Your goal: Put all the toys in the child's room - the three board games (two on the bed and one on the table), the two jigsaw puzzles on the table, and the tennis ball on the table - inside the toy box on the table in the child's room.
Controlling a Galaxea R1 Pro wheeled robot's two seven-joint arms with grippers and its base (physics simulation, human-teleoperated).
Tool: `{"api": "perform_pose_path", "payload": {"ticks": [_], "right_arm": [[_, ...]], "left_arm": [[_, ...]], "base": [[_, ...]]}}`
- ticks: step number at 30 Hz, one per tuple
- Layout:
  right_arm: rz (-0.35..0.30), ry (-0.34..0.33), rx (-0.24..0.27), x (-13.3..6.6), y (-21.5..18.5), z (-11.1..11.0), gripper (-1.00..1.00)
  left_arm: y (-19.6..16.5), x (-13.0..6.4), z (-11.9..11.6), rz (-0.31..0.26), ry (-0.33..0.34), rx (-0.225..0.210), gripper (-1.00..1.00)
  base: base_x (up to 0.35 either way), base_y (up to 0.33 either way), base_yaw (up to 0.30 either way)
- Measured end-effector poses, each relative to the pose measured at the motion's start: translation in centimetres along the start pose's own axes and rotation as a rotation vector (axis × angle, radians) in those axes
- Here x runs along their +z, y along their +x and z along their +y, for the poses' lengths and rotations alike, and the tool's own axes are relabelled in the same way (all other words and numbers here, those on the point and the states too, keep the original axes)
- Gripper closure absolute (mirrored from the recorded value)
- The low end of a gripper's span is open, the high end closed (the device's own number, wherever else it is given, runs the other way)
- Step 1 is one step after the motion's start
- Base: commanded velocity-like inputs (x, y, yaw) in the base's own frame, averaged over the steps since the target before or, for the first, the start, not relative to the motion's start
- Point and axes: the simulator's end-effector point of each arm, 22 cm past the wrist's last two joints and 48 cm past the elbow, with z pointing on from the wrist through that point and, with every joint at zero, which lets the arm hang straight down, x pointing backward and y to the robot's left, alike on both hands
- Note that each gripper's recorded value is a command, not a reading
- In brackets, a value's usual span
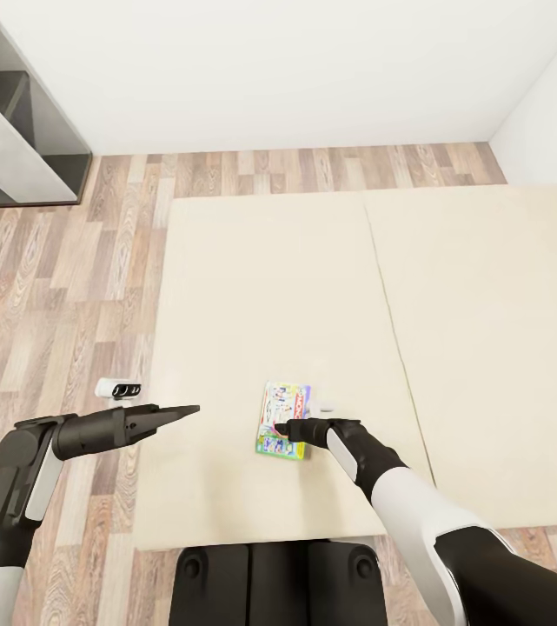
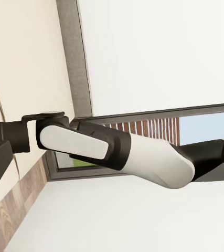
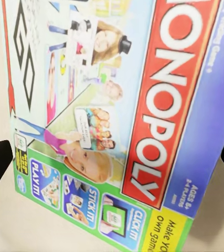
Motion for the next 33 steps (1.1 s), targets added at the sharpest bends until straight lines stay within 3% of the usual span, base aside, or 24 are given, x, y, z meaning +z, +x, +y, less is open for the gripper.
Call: {"api": "perform_pose_path", "payload": {"ticks": [33], "right_arm": [[0.000, 0.000, -0.001, 0.00, 0.00, 0.00, -1.00]], "left_arm": [[-0.01, -0.01, 0.00, 0.000, 0.000, 0.000, -1.00]], "base": [[-0.006, 0.023, 0.000]]}}
